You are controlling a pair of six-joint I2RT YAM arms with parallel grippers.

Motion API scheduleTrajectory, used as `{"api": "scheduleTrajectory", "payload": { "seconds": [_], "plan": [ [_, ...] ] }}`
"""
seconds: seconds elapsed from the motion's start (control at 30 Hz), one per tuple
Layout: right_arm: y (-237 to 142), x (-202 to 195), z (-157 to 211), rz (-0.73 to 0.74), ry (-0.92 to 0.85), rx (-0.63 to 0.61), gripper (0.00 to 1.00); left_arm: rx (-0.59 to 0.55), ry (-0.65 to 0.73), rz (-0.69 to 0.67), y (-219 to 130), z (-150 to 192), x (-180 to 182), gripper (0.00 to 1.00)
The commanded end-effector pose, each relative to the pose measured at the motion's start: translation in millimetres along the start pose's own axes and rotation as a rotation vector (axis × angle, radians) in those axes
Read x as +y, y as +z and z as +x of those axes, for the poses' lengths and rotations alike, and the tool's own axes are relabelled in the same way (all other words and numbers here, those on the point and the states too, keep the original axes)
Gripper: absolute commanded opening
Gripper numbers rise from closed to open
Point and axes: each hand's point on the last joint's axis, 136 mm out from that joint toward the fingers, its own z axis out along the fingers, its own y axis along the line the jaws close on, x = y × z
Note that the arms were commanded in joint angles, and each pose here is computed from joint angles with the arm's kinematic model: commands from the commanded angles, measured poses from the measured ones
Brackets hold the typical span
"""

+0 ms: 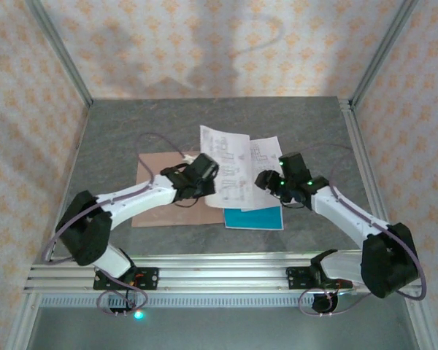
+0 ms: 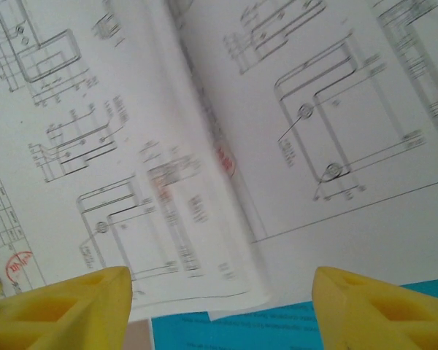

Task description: Put the files into the folder

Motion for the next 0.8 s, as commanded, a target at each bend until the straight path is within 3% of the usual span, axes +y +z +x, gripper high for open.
{"api": "scheduleTrajectory", "payload": {
  "seconds": [0.0,0.27,0.4,0.77],
  "plan": [
    [5.6,15.2,-0.4,-0.001,-0.023,-0.007,0.66,0.049,0.104,-0.135,-9.9,14.2,52.5,0.00],
    [45.8,64.7,22.1,-0.146,-0.044,0.063,0.64,0.098,0.094,-0.237,-9.9,24.5,113.1,0.00],
    [65.4,88.7,21.4,-0.205,-0.045,0.088,0.61,0.114,0.112,-0.269,-4.6,23.0,121.9,0.00],
    [115.9,129.1,16.6,-0.198,-0.089,0.145,0.55,0.123,0.164,-0.321,1.9,13.4,126.5,0.00]
  ]
}}
